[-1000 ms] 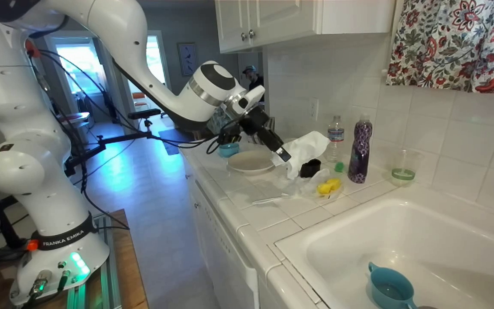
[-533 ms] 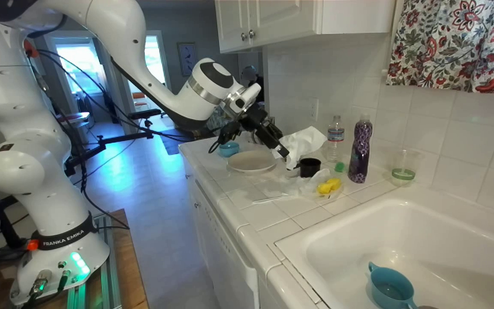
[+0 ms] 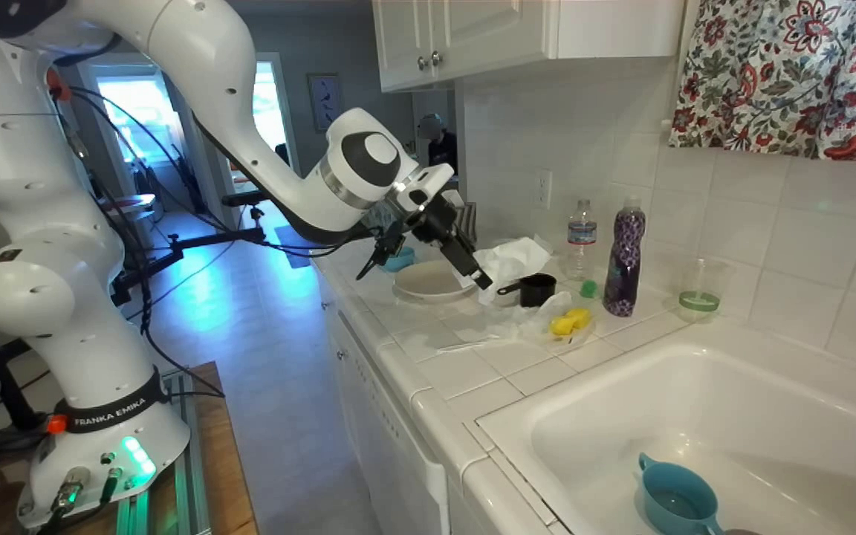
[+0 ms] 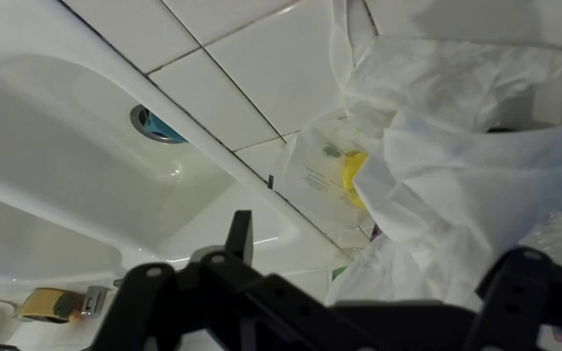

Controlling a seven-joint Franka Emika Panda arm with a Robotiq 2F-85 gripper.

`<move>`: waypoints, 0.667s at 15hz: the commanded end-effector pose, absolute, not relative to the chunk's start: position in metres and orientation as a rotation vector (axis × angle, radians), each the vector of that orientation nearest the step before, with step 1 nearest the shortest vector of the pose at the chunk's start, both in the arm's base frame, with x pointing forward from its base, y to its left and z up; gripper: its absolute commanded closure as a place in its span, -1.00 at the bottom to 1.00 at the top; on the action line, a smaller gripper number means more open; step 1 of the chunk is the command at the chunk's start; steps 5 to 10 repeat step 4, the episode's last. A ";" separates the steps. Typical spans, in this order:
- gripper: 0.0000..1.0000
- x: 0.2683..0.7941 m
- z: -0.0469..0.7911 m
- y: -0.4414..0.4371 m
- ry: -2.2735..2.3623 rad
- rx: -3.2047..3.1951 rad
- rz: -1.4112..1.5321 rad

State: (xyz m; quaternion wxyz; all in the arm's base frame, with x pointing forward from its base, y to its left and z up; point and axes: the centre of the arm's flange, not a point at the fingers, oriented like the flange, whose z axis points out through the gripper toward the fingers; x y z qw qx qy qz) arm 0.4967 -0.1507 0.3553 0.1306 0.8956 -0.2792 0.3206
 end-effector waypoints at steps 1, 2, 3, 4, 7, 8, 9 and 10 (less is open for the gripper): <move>-1.00 0.496 0.350 -0.152 -0.805 2.606 0.903; -1.00 0.496 0.347 -0.152 -0.799 2.611 0.888; -1.00 0.496 0.345 -0.152 -0.796 2.613 0.881; -1.00 0.496 0.344 -0.152 -0.795 2.613 0.879; -1.00 0.496 0.344 -0.152 -0.795 2.613 0.879; -1.00 0.496 0.344 -0.152 -0.795 2.613 0.879; -1.00 0.496 0.344 -0.152 -0.795 2.613 0.879; -1.00 0.496 0.344 -0.152 -0.795 2.613 0.879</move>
